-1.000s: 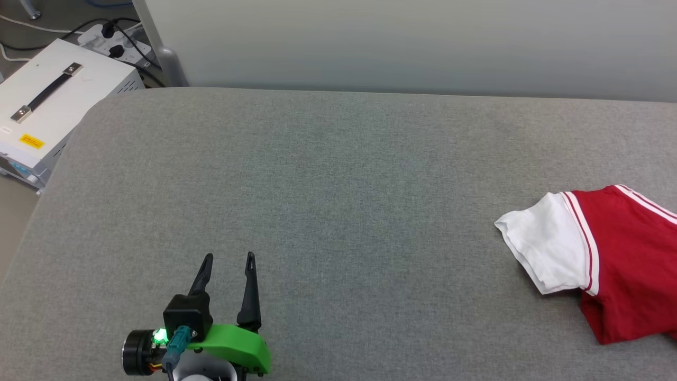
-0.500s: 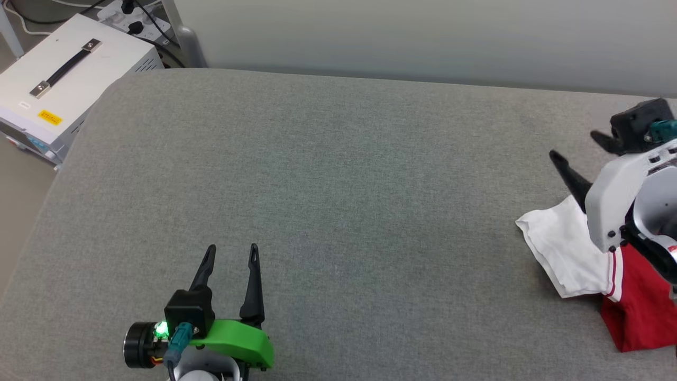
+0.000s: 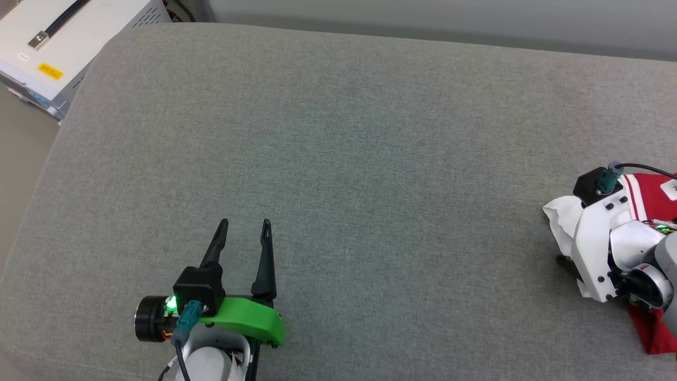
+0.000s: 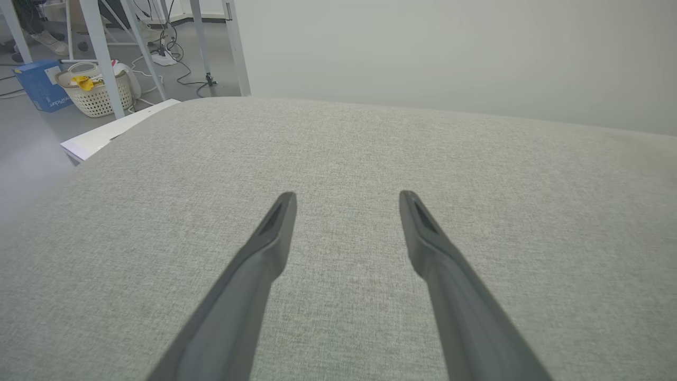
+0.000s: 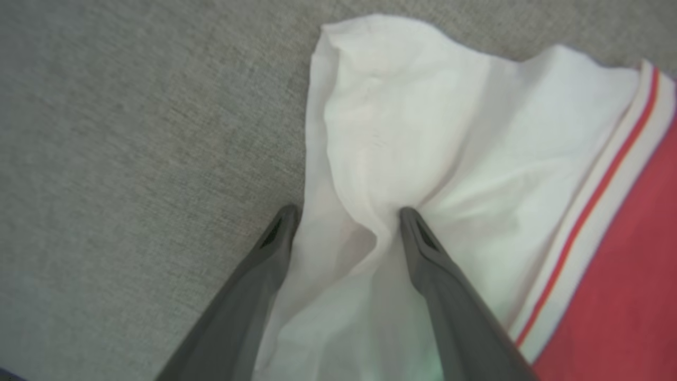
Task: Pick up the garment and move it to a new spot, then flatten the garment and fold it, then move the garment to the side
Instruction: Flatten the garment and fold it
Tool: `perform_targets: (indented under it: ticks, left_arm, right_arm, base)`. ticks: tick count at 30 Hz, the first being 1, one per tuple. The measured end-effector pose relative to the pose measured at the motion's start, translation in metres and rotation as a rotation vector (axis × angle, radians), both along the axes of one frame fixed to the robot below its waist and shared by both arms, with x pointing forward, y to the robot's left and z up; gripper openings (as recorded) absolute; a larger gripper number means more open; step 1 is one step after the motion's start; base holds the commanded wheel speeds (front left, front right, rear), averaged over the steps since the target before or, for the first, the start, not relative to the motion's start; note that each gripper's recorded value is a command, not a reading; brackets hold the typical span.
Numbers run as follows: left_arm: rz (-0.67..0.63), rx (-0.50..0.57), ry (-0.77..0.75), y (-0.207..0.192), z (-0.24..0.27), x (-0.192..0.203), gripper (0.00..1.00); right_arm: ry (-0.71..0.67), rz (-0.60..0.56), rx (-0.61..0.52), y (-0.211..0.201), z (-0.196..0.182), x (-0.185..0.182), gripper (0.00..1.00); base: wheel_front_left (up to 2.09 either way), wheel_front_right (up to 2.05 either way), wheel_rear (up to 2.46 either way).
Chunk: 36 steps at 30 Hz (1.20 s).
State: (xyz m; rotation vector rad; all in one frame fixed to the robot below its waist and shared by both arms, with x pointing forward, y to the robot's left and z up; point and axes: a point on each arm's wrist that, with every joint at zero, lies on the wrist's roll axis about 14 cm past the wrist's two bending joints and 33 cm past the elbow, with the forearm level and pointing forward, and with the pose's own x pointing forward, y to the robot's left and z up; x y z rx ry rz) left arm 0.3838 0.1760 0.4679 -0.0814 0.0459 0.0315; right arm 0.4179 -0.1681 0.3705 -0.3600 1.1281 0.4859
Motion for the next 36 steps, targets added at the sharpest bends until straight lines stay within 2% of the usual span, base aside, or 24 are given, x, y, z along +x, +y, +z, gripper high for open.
perform_targets:
  ticks: [5,6,7,11,16,21,31,36]
  left_arm:
    - [0.02,0.006,0.019,0.006,-0.006,-0.001,1.0]
    - [0.023,0.006,0.021,0.007,-0.006,-0.001,1.0]
    - [0.027,0.007,0.021,0.008,-0.006,-0.001,1.0]
    - [0.026,0.007,0.013,0.008,-0.004,-0.001,1.0]
    - [0.012,0.003,-0.013,0.003,0.005,-0.003,1.0]
    - [-0.001,-0.001,-0.036,-0.002,0.013,-0.008,1.0]
    - [-0.008,0.002,-0.068,-0.004,0.023,-0.014,1.0]
    - [0.008,0.003,-0.071,0.001,0.024,-0.018,1.0]
  right_arm:
    - [0.014,0.003,-0.003,0.0,-0.016,0.001,1.0]
    - [0.007,-0.004,0.011,0.001,-0.016,0.001,0.47]
    - [-0.006,-0.011,0.026,0.001,-0.016,0.002,0.0]
    - [-0.116,-0.034,0.094,0.005,-0.005,0.012,0.0]
    - [-0.291,-0.044,0.205,0.018,0.027,0.024,0.0]
    - [-0.513,-0.066,0.334,0.023,0.085,0.039,0.0]
    - [-0.873,-0.101,0.471,0.006,0.203,0.048,0.0]
    - [-0.947,-0.065,0.522,0.024,0.235,0.043,0.0]
  base:
    - [0.0,0.0,0.0]
    - [0.0,0.0,0.0]
    - [0.0,0.0,0.0]
    - [0.0,0.0,0.0]
    - [0.0,0.0,0.0]
    - [0.0,0.0,0.0]
    - [0.0,0.0,0.0]
    - [0.0,0.0,0.0]
